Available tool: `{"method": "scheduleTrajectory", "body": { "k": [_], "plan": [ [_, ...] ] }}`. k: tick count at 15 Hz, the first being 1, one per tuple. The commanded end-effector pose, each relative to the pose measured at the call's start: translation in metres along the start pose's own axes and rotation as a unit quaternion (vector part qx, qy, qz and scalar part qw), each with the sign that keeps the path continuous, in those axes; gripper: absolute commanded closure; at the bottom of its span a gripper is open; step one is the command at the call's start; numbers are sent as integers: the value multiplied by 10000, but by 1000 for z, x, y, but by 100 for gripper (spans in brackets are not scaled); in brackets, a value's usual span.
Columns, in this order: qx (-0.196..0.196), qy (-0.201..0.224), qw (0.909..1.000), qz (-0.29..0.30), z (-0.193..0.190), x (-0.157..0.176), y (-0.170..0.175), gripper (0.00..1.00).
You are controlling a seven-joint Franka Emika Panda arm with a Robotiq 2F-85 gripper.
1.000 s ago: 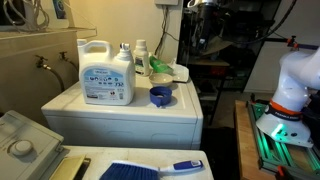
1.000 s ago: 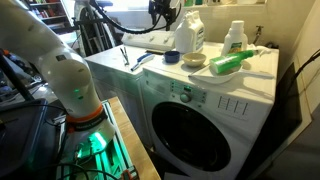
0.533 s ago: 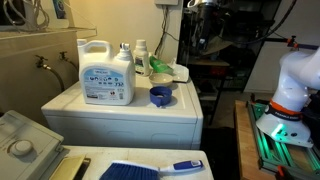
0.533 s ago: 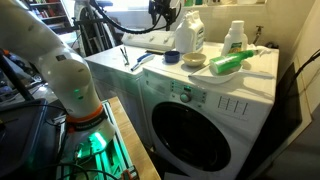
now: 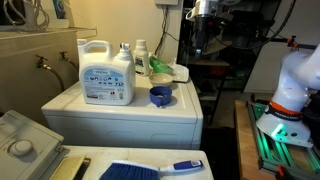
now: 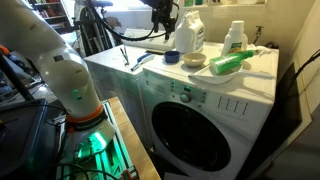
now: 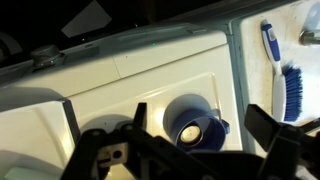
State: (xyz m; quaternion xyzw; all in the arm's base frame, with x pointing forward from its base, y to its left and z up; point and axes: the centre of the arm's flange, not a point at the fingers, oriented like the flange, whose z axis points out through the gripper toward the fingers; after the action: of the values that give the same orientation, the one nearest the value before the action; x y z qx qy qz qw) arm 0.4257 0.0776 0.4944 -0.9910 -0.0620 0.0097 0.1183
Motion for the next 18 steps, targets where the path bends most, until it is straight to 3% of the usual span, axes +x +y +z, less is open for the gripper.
{"method": "scheduleTrajectory", "body": {
  "k": [1,3,11,18],
  "plan": [
    [-280,-29,9991,313,44,15,10,0],
    [-446,158,9987,195,64,27,10,0],
    [-675,189,9960,561,129,66,-2,0],
    [-697,264,9945,743,158,92,-15,0]
  ]
}}
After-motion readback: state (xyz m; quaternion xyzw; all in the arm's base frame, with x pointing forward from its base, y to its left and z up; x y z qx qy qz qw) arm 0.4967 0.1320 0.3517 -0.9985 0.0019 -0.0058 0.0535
